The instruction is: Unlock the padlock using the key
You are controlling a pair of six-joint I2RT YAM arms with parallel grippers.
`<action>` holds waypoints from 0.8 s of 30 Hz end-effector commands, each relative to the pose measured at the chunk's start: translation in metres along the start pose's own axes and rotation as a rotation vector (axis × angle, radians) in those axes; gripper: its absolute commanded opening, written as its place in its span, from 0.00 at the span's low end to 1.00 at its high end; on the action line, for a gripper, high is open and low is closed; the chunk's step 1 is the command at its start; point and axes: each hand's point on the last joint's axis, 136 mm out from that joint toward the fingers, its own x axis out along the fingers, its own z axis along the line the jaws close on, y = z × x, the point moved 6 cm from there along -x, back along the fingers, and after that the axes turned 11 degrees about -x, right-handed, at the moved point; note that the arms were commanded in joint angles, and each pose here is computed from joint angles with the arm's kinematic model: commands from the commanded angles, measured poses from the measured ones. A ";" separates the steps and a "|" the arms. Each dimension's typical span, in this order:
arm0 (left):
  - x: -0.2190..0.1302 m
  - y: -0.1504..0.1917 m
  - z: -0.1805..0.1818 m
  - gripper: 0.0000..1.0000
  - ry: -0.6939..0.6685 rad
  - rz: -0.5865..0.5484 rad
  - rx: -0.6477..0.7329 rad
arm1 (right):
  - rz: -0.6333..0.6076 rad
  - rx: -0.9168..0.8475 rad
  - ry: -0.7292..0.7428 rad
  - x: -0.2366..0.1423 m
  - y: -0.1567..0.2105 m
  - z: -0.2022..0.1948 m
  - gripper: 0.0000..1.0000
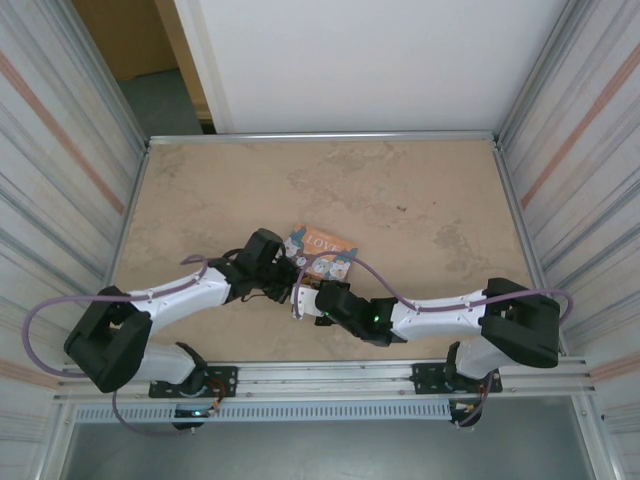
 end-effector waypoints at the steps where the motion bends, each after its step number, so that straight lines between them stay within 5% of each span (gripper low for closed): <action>1: 0.000 0.008 -0.009 0.00 0.024 0.035 -0.001 | -0.016 0.075 0.042 0.002 -0.009 -0.010 0.03; 24: 0.005 0.010 -0.006 0.00 0.010 0.039 -0.003 | -0.023 0.283 0.040 0.002 -0.009 -0.010 0.00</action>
